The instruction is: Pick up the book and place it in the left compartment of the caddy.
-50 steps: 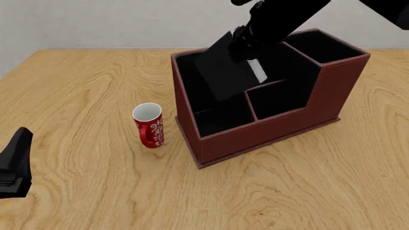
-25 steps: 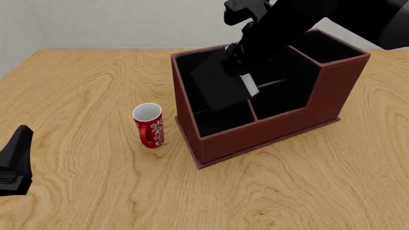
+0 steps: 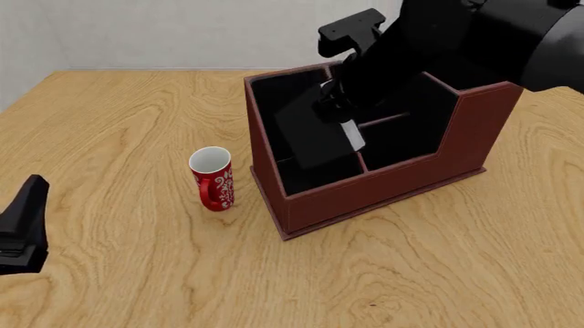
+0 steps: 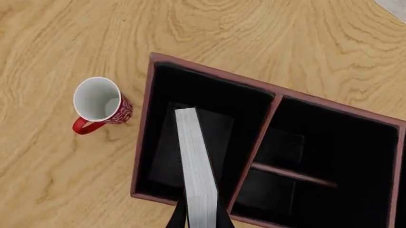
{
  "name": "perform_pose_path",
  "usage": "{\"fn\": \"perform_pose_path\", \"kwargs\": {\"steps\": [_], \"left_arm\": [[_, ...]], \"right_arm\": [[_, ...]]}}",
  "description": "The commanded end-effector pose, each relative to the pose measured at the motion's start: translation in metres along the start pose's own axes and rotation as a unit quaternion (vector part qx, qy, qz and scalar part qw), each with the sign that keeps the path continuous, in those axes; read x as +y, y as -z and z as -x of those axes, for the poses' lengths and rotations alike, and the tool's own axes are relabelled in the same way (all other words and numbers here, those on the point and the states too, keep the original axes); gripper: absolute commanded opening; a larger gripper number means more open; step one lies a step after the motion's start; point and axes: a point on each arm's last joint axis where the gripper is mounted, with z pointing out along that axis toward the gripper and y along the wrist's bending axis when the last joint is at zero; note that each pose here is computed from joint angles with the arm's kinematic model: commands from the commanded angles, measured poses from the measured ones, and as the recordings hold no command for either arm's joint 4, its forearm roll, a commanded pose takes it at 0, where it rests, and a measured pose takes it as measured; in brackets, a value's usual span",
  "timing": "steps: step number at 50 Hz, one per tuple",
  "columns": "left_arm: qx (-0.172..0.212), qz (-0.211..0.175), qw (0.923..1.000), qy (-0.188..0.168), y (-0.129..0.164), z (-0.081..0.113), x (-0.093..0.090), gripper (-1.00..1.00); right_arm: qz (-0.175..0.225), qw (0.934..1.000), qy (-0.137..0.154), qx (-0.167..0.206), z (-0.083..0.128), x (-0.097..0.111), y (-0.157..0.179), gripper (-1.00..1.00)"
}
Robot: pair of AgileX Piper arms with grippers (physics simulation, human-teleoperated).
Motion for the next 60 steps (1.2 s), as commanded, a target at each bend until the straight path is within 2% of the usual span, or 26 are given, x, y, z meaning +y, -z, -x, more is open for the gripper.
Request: {"fn": "perform_pose_path", "kwargs": {"steps": [1,40,41,60], "left_arm": [[0.014,0.010,0.9997,0.016,-0.006,-0.005,0.001,1.00],[0.017,0.004,0.9997,0.017,-0.011,-0.006,0.001,1.00],[0.018,0.004,0.9997,0.016,-0.010,-0.007,0.000,1.00],[0.017,0.004,0.9997,0.017,-0.009,-0.005,0.001,1.00]], "right_arm": [[0.006,0.9998,0.017,-0.003,-0.005,0.004,0.000,-1.00],[0.009,0.9999,0.008,-0.002,-0.009,0.008,-0.015,-1.00],[0.008,0.9999,0.008,-0.002,-0.010,0.007,-0.016,1.00],[0.009,0.9999,0.008,-0.002,-0.009,0.007,-0.011,1.00]]}}
